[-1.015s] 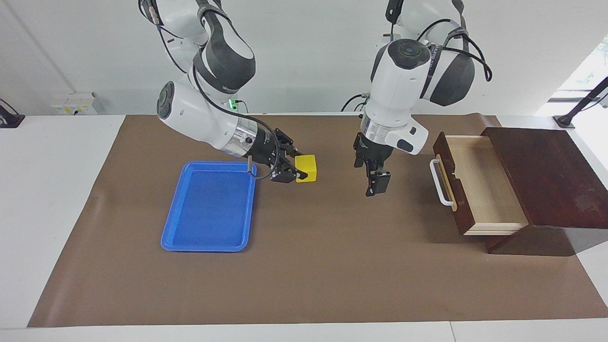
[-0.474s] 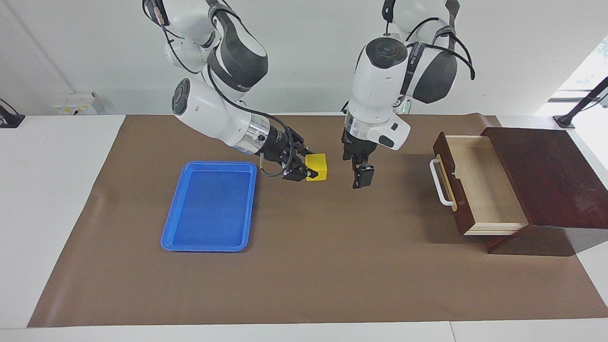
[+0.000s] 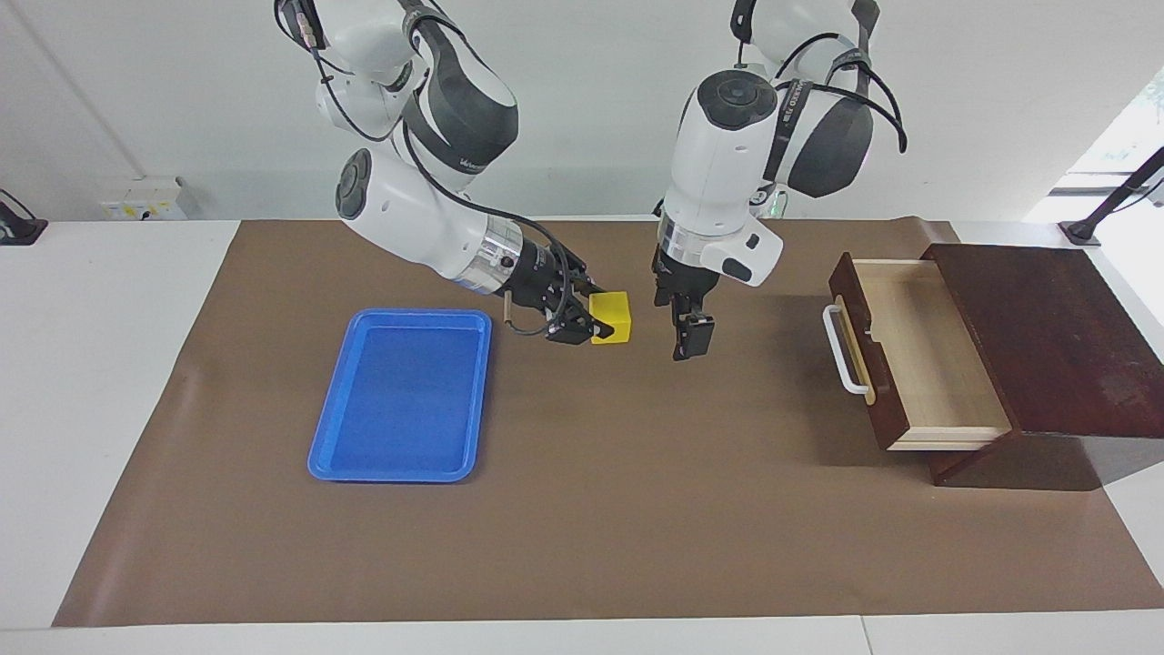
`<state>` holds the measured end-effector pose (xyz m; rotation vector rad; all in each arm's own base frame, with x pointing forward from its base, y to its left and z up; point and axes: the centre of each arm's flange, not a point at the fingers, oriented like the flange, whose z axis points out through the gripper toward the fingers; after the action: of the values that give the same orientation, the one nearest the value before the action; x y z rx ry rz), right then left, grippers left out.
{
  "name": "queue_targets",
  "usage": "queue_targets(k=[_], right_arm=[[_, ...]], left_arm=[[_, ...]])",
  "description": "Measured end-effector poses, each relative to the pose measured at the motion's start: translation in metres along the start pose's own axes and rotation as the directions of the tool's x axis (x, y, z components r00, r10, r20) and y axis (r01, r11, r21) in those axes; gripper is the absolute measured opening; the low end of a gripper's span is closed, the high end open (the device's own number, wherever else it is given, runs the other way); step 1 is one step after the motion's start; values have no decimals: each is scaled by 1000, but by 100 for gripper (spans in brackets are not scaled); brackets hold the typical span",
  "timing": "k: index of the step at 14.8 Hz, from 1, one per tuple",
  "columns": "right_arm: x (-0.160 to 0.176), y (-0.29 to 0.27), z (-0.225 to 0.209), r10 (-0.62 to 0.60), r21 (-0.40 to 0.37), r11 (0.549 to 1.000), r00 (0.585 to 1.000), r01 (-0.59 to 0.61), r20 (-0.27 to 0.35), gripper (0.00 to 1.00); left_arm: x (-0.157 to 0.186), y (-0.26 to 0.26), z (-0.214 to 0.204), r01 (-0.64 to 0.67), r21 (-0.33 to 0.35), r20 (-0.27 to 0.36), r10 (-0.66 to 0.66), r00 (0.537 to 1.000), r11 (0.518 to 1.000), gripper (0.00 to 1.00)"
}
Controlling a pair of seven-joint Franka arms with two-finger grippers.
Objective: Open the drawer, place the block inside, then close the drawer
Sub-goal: 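Carry the block toward the left gripper while the left gripper reaches it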
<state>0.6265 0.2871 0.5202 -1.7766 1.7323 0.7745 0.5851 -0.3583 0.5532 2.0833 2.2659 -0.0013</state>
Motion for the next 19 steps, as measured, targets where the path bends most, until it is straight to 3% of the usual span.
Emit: queue_targets(k=[19], right_arm=[[-11, 7, 12, -18, -19, 1000, 1000, 18, 0, 55]], left_arm=[[-5, -4, 1, -1, 3, -1, 1, 1000, 1000, 100]])
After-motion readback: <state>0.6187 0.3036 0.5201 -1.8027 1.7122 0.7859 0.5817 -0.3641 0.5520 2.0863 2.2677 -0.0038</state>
